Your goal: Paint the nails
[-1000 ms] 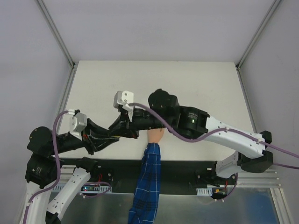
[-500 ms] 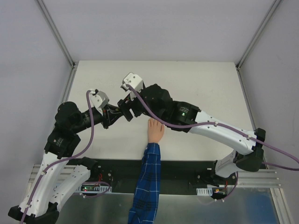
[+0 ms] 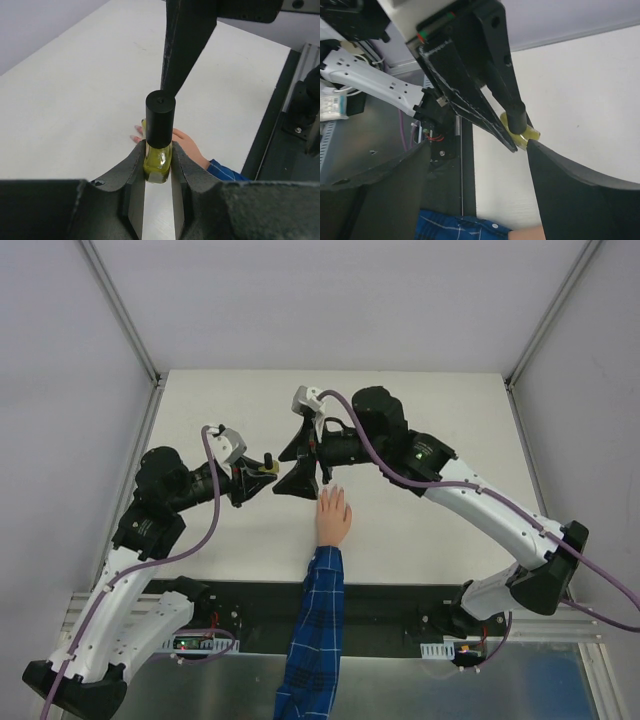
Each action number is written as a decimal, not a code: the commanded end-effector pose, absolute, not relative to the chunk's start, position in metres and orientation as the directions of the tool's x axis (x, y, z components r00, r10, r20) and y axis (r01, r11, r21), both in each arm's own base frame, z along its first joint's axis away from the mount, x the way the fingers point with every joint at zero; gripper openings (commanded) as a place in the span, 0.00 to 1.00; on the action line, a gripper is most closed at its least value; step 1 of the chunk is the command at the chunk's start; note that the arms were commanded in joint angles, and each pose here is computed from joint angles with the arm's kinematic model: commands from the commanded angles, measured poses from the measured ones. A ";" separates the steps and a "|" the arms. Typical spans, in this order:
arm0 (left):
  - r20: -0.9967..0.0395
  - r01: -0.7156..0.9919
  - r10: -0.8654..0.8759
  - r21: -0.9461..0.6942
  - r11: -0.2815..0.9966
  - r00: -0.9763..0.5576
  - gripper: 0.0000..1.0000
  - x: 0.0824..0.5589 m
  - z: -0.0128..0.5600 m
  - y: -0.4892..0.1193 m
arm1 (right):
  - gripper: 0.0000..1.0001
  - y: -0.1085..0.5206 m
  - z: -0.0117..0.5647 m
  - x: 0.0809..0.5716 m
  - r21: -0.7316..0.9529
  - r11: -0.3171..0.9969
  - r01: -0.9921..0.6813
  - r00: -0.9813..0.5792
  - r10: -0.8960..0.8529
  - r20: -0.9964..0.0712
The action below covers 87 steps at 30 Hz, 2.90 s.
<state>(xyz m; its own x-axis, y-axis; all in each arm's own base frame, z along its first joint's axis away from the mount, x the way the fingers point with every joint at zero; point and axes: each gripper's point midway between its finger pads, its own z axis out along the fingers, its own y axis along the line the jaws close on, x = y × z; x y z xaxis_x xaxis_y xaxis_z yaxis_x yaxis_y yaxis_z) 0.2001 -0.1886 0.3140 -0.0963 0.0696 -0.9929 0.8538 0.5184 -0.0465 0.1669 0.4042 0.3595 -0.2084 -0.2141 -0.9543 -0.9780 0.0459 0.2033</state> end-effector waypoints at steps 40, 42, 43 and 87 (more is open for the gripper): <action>-0.964 0.933 -0.115 -0.262 0.245 -0.241 0.03 0.143 0.347 -0.212 | 0.01 0.403 0.393 0.155 0.218 -0.130 -0.967 -0.205 -0.106 -0.973; -0.962 0.922 -0.127 -0.267 0.281 -0.240 0.36 0.146 0.347 -0.209 | 0.01 0.404 0.386 0.166 0.200 -0.034 -0.979 -0.195 -0.115 -0.974; -0.963 0.915 -0.135 -0.264 0.306 -0.233 0.43 0.148 0.349 -0.207 | 0.01 0.401 0.383 0.167 0.196 -0.003 -0.981 -0.194 -0.117 -0.974; -0.974 0.765 -0.180 -0.219 0.606 -0.137 0.99 0.126 0.337 -0.151 | 0.02 0.125 0.100 0.376 0.072 0.991 0.116 -0.234 0.098 -0.967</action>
